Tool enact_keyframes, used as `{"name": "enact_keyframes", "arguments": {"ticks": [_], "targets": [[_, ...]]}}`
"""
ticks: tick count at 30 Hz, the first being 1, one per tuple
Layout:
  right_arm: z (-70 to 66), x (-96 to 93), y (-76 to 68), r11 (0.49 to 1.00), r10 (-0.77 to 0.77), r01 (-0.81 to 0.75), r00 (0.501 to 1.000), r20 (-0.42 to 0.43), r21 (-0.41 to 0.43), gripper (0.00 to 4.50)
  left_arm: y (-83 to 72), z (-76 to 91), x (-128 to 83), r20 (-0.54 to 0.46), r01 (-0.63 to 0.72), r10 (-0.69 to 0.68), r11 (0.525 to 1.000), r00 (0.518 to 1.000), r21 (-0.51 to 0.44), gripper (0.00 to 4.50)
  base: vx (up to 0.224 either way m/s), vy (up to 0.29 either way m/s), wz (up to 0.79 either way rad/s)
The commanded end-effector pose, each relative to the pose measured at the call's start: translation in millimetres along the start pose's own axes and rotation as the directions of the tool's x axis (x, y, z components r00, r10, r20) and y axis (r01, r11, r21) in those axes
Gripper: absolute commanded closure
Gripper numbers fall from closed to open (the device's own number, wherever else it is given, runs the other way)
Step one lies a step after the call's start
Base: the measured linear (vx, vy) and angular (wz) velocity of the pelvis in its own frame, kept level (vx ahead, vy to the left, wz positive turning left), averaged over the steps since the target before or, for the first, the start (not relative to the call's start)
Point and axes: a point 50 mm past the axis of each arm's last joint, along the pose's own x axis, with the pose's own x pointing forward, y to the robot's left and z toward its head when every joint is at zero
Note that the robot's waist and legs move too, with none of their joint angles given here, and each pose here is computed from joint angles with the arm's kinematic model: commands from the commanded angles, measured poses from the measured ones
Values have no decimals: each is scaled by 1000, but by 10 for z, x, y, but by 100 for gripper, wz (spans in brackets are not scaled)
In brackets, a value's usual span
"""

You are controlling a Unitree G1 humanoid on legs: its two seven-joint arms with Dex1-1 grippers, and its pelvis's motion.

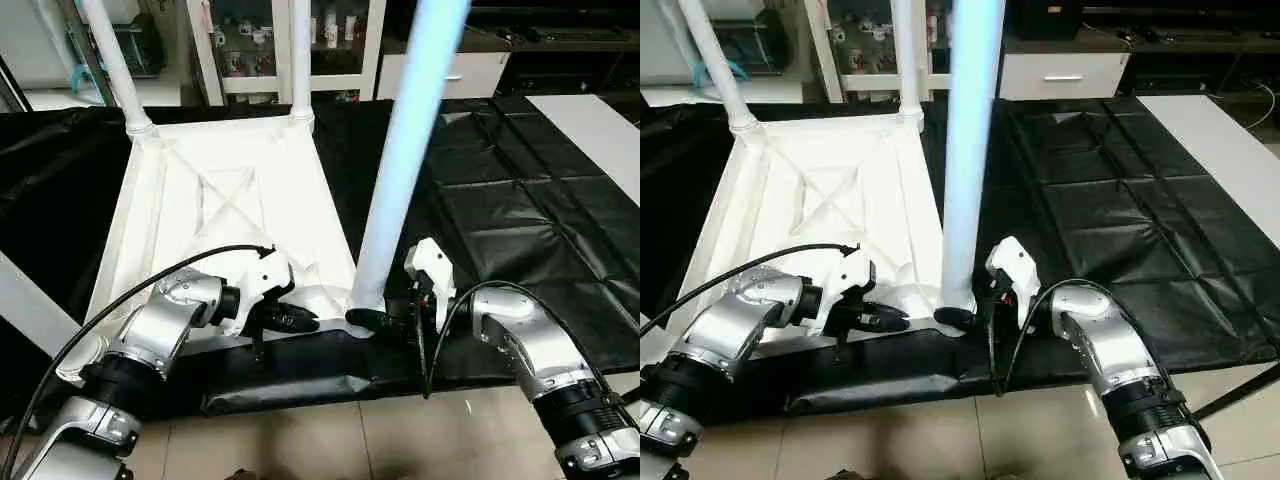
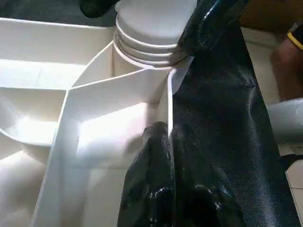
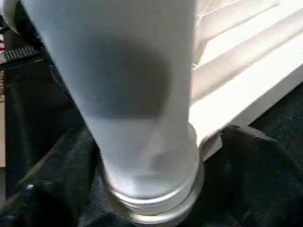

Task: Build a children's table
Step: Rotate leg to tighten

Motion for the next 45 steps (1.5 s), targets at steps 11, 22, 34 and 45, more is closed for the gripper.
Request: {"name": "enact_keyframes", "arguments": {"ticks": [11,22,34,45], "targets": [[-30,-48,2,999,31,-30,999,-28,17,145,-51,-51,58,-22,54,-54,998,998,-26,450,0,0,0],[-110,34,17,995,-42,42,999,-2,87,186,-55,-85,82,-14,31,-31,999,999,-43,450,0,0,0],[-44,720,-225,715,-678,671,734,-40,198,187,248,155,584,-68,-276,271,958,960,-81,450,-24,-3,-4],[221,972,-151,760,-632,588,768,106,276,132,350,200,666,-94,-393,385,916,918,-82,450,0,0,0]]}}
